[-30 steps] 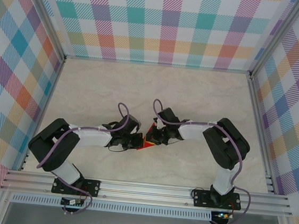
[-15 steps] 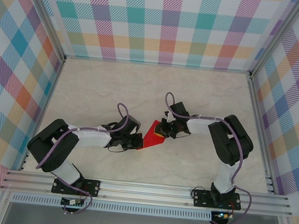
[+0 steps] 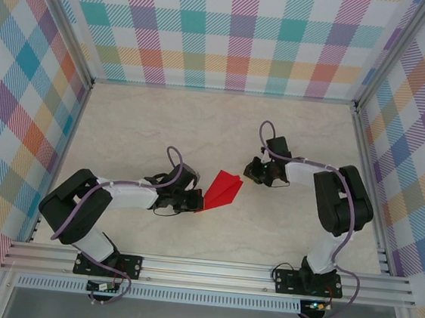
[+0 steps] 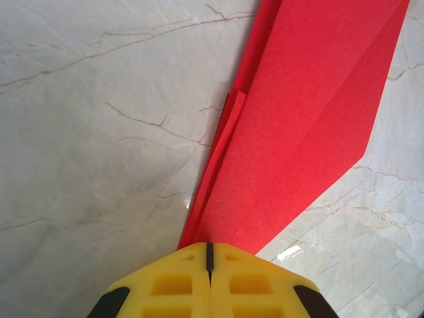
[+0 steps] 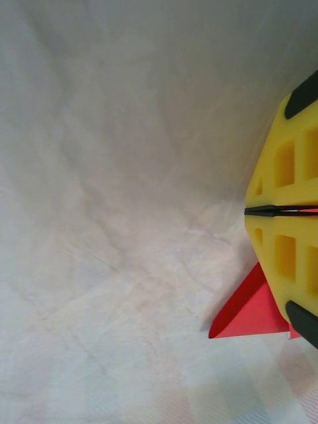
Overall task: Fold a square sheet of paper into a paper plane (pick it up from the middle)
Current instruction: Fourth fold the wing at the center of the table.
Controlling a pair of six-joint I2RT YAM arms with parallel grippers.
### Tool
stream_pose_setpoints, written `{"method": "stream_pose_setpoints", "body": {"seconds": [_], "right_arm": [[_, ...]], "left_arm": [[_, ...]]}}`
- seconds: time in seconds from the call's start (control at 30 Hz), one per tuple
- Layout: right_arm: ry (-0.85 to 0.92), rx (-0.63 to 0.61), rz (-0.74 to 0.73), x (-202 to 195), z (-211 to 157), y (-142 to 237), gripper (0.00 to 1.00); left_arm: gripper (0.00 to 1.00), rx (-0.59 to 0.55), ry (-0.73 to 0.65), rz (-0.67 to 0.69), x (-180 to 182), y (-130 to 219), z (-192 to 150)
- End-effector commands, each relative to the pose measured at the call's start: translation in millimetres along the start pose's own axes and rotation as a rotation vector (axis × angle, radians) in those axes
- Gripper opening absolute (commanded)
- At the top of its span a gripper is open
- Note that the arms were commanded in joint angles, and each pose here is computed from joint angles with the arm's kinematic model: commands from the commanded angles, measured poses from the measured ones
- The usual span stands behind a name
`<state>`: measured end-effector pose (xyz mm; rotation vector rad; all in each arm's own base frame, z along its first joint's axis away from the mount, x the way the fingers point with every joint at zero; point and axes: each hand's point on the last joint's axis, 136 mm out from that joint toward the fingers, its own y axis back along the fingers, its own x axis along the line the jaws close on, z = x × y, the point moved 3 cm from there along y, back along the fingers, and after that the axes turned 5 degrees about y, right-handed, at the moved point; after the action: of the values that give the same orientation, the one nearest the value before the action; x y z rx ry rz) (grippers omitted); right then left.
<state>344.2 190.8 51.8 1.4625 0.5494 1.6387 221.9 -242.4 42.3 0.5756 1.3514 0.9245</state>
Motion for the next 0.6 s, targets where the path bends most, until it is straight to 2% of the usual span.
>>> {"method": "stream_pose_setpoints", "body": {"seconds": [0.0,0.2,0.33,0.47,0.57], "right_arm": [[0.064,-0.049,0.010,20,-6,22,0.11],[0.110,0.033,0.063,54,-52,13,0.12],[0.103,0.098,0.118,70,-74,-8,0.12],[0.073,0.148,0.138,79,-86,-28,0.12],[0.044,0.170,0.119,75,-89,-41,0.11]], "left_arm": [[0.00,0.086,0.026,0.131,30,-2,-18],[0.00,0.082,0.021,0.132,24,-2,-13],[0.00,0.078,0.020,0.146,26,0,-13],[0.00,0.072,0.014,0.170,30,2,-12],[0.00,0.062,0.014,0.138,26,2,-11]]}}
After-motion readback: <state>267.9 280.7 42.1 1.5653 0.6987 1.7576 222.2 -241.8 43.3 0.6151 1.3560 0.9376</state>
